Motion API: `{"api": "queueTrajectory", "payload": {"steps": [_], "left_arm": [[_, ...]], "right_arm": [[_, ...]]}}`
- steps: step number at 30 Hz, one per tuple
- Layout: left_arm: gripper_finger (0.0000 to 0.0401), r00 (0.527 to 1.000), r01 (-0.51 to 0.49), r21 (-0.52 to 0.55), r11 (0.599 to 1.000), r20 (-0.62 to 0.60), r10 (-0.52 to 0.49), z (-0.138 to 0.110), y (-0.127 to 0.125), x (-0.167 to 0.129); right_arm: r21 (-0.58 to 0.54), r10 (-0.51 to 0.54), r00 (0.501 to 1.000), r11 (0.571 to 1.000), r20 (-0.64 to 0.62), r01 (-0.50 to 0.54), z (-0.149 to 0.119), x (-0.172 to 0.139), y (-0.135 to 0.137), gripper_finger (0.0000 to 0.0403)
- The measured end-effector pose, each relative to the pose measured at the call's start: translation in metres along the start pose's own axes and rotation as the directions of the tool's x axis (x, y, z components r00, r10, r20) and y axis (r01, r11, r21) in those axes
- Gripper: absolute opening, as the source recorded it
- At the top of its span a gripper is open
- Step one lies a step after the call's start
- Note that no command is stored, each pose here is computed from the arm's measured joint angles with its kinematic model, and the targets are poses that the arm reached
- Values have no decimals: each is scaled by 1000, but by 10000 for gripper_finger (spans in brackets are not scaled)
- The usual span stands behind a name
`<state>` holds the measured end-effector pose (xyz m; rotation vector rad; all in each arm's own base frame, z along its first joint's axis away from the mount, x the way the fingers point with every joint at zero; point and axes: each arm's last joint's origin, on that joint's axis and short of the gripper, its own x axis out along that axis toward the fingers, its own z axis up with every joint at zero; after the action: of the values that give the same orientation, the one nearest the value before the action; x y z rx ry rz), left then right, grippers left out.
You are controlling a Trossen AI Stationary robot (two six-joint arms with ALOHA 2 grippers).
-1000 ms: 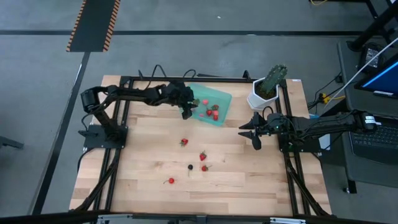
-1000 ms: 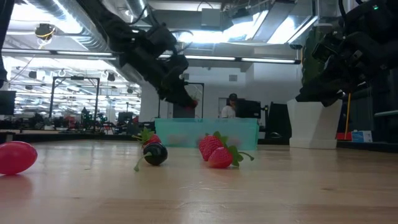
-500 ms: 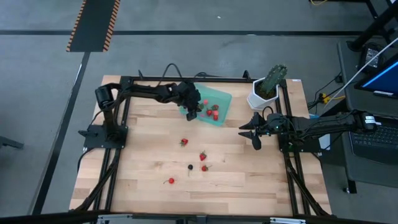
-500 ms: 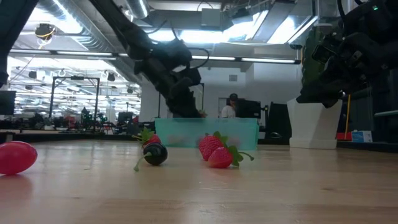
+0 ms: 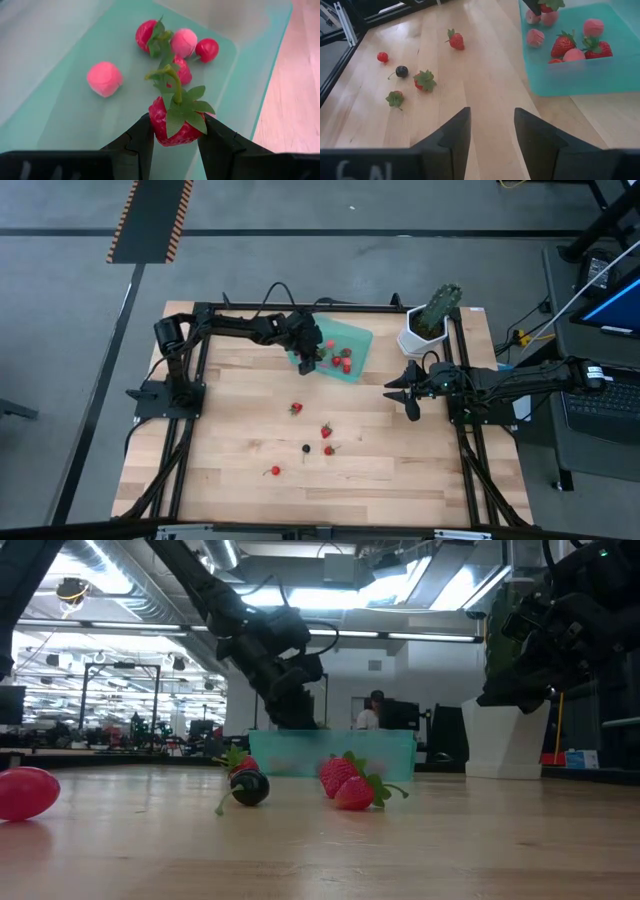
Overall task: Pick and placing Produce into tupperware
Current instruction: Put the red strawberry into the light blue bin, then put the red cherry into the light blue bin
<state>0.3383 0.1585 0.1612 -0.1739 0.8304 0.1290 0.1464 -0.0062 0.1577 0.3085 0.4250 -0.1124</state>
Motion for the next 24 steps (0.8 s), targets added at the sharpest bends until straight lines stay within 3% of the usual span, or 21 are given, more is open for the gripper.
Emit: {"api": "queueTrajectory", "payload": {"steps": [2,7,10,18,24], "left_arm": [[125,1000,-2,3,1000,11,2,1,0,0],[207,999,-39,-18,999,17,40,2,1,0],[224,999,-40,-21,999,18,40,2,1,0],[196,998,-43,-14,999,48,43,7,0,-7],[160,990,-32,21,999,139,28,24,-7,-42]], "right_arm": [[0,0,1000,1000,0,0,0,0,0,154],[0,0,1000,1000,0,0,0,0,0,154],[0,0,1000,1000,0,0,0,0,0,154],[0,0,1000,1000,-1,0,0,0,0,154],[0,-2,1000,1000,-6,2,-1,0,0,154]]}}
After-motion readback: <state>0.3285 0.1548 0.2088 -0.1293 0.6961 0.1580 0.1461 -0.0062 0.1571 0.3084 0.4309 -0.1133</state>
